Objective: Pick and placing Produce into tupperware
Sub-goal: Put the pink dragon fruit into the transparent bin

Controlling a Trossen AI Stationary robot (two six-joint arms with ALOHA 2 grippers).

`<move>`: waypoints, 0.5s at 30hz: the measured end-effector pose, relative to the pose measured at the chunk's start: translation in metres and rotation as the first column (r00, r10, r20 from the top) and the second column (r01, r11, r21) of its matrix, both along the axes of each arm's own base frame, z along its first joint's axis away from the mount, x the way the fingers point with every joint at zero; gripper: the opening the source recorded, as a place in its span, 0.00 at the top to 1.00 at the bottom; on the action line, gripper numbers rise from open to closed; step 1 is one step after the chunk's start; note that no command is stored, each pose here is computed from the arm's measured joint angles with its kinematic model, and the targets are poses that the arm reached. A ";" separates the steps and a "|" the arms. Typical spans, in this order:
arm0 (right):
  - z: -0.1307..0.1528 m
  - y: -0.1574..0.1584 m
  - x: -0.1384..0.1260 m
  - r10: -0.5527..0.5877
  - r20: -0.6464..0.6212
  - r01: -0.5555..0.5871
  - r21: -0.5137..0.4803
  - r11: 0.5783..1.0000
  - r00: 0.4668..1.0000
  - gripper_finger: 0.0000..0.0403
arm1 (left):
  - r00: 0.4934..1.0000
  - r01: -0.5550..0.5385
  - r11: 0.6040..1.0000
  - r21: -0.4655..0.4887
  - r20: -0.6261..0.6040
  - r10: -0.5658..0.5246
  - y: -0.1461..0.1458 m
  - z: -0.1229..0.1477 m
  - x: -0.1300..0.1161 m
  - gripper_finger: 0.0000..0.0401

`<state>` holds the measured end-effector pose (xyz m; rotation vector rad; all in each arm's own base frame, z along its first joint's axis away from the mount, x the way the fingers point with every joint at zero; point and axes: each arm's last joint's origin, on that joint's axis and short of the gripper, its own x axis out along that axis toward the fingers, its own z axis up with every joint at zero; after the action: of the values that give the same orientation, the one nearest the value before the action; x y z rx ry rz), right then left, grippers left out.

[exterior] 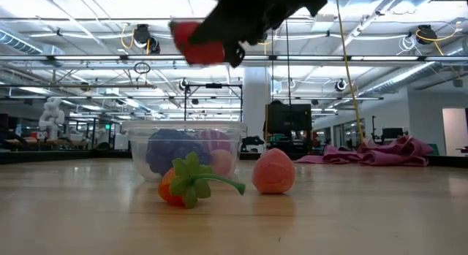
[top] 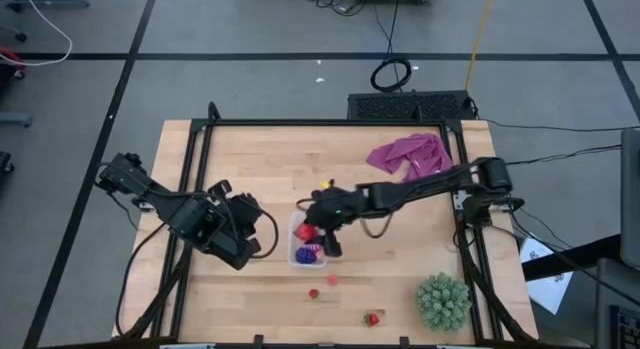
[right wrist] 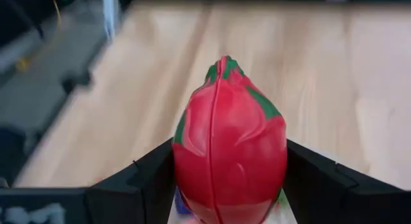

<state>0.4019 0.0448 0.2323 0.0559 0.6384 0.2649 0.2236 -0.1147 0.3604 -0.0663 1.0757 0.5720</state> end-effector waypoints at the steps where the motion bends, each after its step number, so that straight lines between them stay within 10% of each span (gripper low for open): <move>1: -0.003 0.000 0.004 0.006 -0.051 -0.007 -0.014 1.000 0.999 0.42 | 1.000 0.000 1.000 -0.003 -0.002 0.000 0.000 0.000 0.000 0.63; 15: -0.023 0.002 0.008 0.013 -0.320 -0.030 -0.046 0.998 0.947 0.42 | 0.999 0.038 0.999 0.006 -0.020 -0.038 -0.001 0.000 -0.001 0.63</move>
<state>0.4099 0.0473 0.2092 0.0435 0.9693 0.2627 0.2230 -0.1155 0.3604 -0.0344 1.0925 0.5431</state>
